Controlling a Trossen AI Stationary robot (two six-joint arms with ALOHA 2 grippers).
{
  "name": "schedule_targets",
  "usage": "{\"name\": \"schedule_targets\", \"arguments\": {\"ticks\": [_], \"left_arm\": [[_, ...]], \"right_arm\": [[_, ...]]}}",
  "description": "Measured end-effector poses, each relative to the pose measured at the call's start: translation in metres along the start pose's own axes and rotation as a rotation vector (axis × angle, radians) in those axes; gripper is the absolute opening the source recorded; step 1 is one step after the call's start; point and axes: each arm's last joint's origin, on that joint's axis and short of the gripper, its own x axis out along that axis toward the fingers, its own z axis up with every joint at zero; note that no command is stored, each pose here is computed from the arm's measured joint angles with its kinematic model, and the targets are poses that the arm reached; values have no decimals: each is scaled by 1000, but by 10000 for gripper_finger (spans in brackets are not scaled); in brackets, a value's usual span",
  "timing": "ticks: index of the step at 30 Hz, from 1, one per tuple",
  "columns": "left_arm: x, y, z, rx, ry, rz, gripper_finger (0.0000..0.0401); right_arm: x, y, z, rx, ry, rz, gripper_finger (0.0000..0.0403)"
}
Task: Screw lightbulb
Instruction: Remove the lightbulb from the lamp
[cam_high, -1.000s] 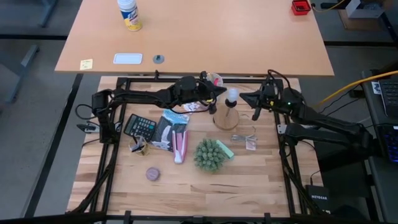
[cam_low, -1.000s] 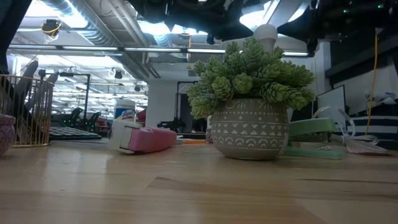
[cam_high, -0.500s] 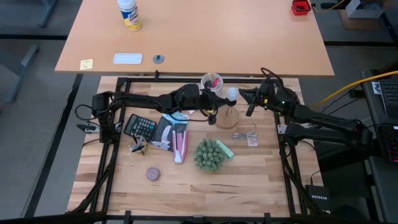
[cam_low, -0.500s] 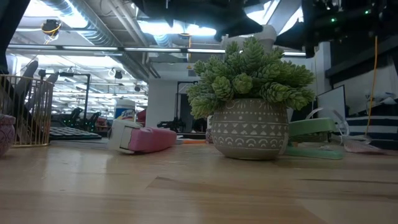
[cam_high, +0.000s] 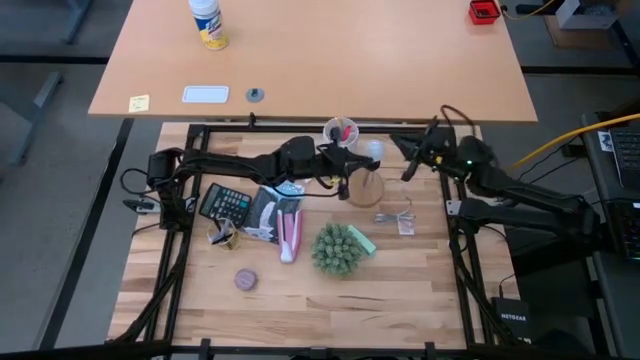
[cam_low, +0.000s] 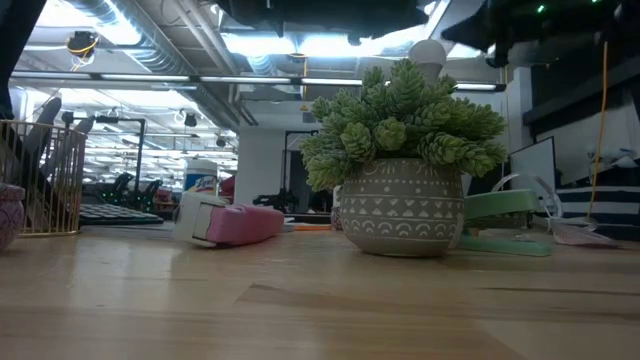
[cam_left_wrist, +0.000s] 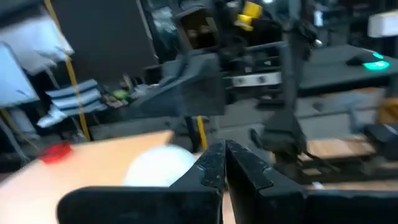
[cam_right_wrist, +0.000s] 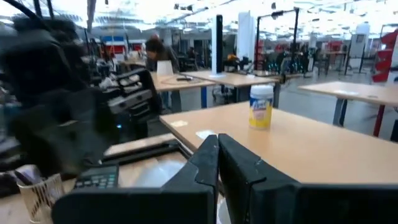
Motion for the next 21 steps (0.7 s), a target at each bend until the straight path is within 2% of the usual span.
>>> {"name": "schedule_targets", "arguments": {"ticks": [4, 10, 16, 21], "left_arm": [[-1, 6, 7, 23, -59, 93, 5], [-1, 21, 6, 29, -58, 199, 5], [-1, 35, -8, -30, 48, 213, 5], [-2, 36, -17, -49, 133, 198, 5]], "right_arm": [[-14, 1, 16, -2, -32, 37, 17], [-29, 4, 20, 54, -16, 136, 17], [-19, 4, 2, 89, 74, 150, 17], [-6, 3, -12, 90, 147, 110, 17]]}}
